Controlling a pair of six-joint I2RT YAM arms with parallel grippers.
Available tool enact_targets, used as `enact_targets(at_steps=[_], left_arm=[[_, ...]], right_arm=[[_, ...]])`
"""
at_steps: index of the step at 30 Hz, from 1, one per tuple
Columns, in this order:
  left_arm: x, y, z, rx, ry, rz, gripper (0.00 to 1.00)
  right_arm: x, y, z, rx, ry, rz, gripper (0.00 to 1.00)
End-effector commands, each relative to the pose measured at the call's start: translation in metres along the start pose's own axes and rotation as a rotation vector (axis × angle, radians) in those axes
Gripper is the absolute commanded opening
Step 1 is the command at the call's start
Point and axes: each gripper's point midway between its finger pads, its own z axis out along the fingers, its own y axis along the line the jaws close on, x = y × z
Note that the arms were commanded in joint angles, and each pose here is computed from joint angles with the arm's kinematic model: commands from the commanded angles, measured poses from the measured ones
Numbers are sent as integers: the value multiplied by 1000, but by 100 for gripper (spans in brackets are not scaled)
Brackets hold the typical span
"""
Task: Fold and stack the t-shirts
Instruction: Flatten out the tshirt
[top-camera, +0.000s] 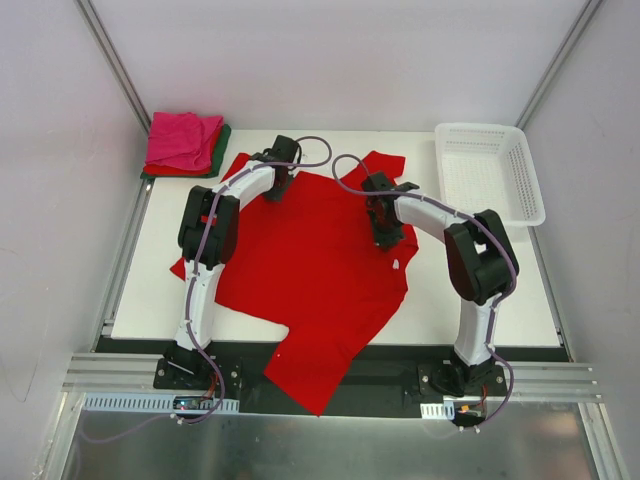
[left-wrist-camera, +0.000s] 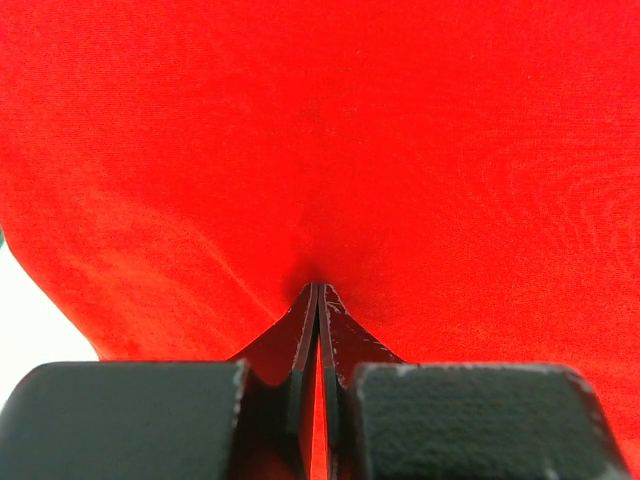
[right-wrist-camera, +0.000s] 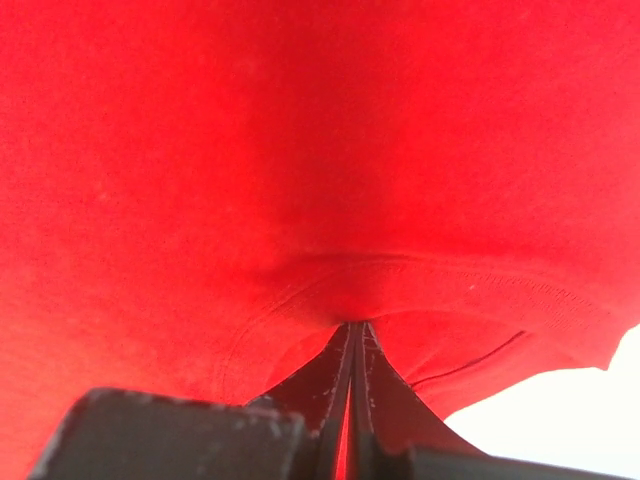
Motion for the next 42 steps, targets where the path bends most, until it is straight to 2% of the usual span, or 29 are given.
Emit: enact_targets(at_steps=[1,18,26,37,42], left_arm=[[32,-14,8,80,117,-18,0],[22,-16,8,99,103,-25,0],[8,-13,1,103,77,-35,0],[-8,-34,-10,183,45,-76,0],[-13,-34,-15,181,32,-89,0]], right_arm=[[-8,-5,-4,-2,9,-2,1],[-33,-19,8,40,29,29,1],[-51,-37,11,64,29,73,1],[-70,-82,12,93,30,139,1],[-69,-87,3,89,-2,157,1]])
